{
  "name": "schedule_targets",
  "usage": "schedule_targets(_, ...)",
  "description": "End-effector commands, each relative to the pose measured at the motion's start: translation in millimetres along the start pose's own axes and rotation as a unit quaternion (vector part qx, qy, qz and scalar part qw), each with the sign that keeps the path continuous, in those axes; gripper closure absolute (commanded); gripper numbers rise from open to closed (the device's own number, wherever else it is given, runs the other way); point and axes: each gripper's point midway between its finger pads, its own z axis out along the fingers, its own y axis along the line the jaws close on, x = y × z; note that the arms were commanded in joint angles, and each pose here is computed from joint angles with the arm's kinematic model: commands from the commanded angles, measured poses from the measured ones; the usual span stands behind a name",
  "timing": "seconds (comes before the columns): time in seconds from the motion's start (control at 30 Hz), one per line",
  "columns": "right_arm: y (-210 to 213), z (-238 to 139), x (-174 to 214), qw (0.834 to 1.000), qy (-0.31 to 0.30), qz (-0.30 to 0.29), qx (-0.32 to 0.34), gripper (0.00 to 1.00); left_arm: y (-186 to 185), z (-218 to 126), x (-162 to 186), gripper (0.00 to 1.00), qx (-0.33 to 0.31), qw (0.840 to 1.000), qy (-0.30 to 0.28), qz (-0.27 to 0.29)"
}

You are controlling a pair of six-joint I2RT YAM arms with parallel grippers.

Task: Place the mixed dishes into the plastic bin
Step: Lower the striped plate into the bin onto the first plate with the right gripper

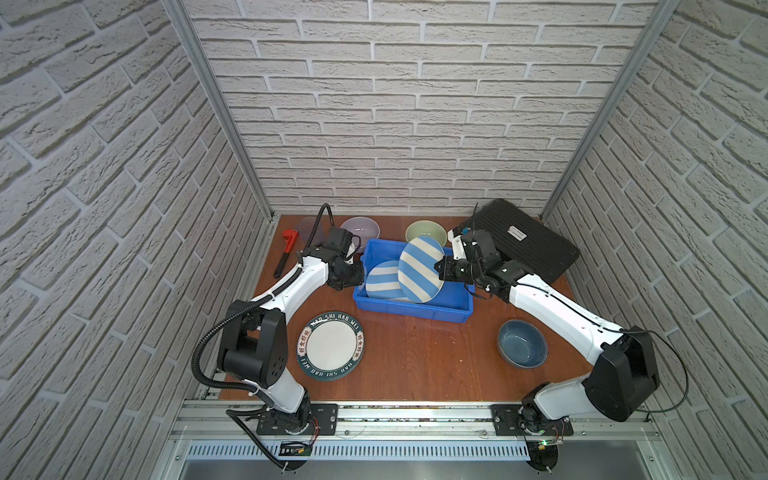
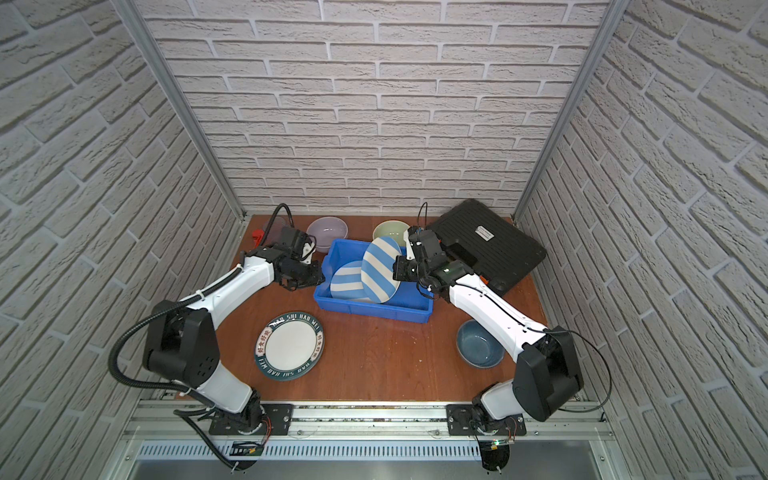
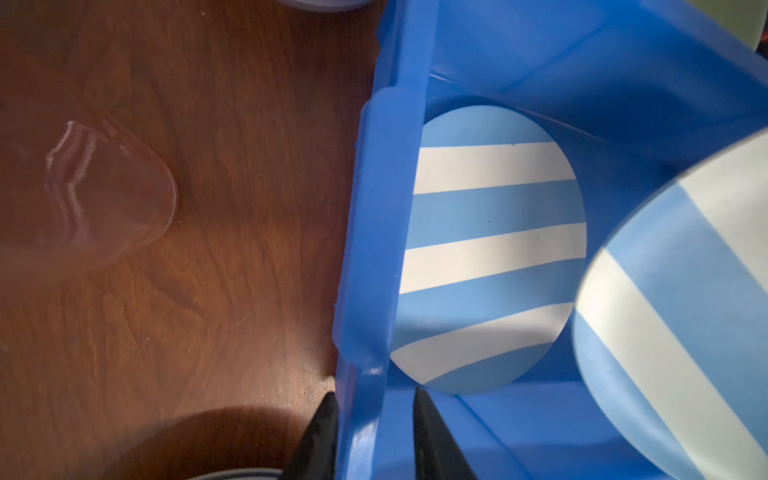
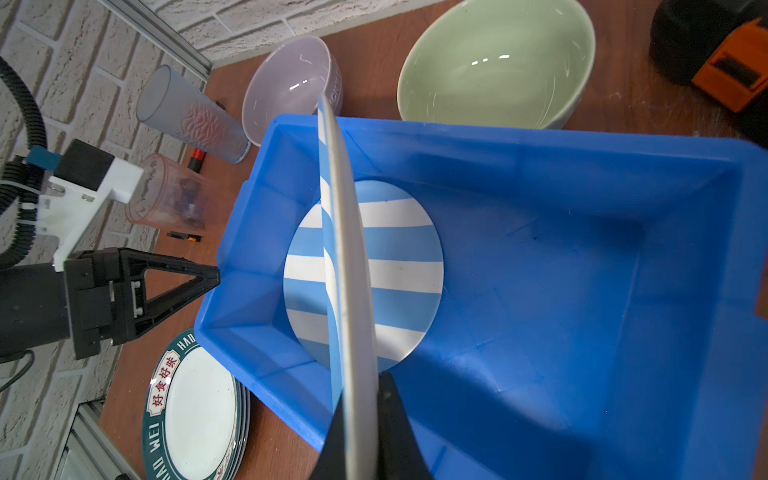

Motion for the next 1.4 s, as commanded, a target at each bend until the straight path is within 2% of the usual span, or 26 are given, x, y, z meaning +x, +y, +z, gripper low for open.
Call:
schedule_targets(0.0,19,3,-23,0.998,-0.038,0.007,-0.047,0.94,-3,0,-7,0.68,-0.006,1.0,-0.006,0.016)
schedule_targets(0.23,19,31,-11,0.998,0.004,0.024,-0.061,0.94,-4,4,-3,0.69,-0.009,1.0,0.002,0.016)
schedule_targets(0.6,19,63,5,0.994,0.034,0.052,-0.086,0.94,-8,9,0,0.74,-0.009,1.0,0.008,0.018)
schedule_targets(1.07,10,89,26,0.992,0.069,0.065,-0.084,0.81,-9,12,1,0.75,-0.011,1.0,0.011,0.017)
schedule_targets(1.37,-3,98,37,0.993,0.089,0.056,-0.056,0.74,-8,10,1,0.76,-0.016,1.0,0.008,0.015)
